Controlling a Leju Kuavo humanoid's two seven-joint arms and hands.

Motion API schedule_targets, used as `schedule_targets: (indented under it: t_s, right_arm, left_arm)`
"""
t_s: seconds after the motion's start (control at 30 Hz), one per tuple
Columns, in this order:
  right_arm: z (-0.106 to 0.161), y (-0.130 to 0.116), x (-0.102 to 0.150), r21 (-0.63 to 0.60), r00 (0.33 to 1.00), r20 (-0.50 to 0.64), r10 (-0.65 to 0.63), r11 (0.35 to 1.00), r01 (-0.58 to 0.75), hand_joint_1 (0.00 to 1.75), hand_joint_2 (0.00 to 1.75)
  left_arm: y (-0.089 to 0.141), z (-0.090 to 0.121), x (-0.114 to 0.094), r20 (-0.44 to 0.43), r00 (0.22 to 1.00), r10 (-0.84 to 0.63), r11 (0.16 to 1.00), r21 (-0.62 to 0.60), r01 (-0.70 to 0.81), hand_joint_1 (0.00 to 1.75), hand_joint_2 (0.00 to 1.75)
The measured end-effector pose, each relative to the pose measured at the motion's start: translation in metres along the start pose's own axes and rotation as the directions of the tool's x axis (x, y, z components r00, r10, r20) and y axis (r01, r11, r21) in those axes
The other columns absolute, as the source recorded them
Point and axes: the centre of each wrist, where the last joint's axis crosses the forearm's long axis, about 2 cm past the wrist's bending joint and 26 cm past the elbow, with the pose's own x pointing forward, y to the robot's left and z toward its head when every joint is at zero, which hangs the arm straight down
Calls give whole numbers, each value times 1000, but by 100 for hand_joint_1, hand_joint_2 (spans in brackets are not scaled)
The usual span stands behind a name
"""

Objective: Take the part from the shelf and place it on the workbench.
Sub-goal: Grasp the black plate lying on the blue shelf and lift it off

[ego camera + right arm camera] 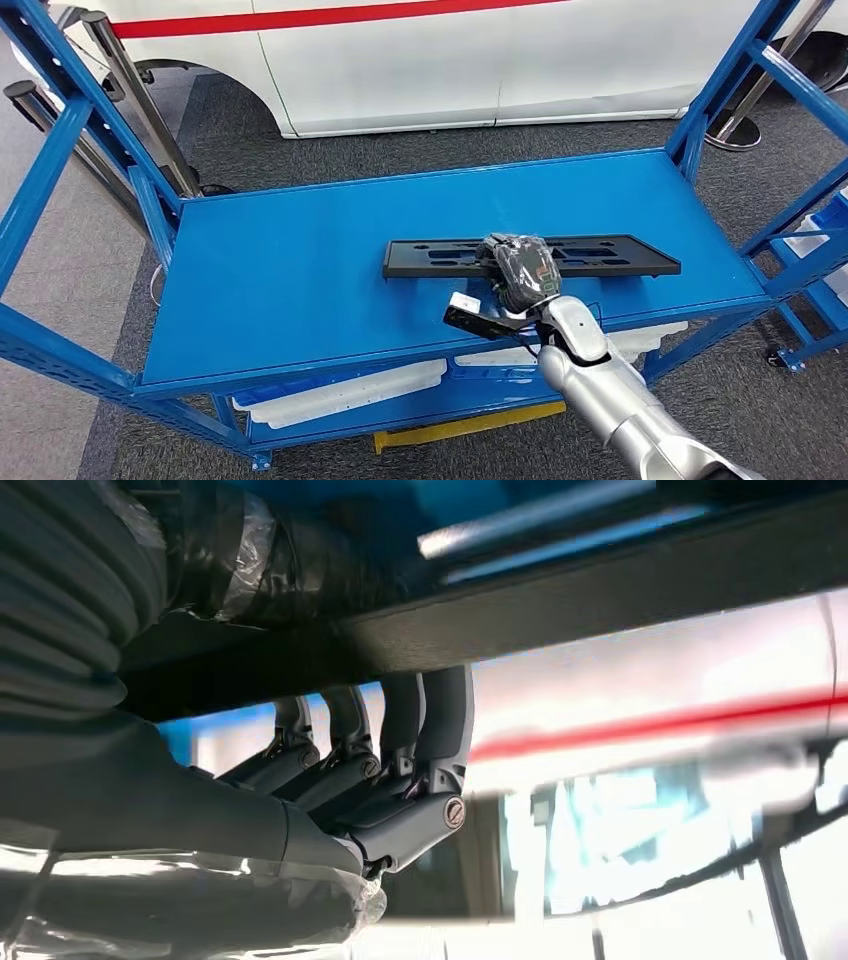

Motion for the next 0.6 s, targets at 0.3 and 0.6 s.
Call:
schedule_targets:
  t_s: [0.3,0.6]
  right_arm:
    - [33,5,1,-127,1000,2,7,992,-7,175,175]
    - [47,1,-3,-179,1000,8,0,984,1,175,175]
  left_arm:
    - [2,0,-2,-16,1000,-14,1000,18,15,0,175]
    - [5,0,-3,-25,999,-25,999,25,26,0,175]
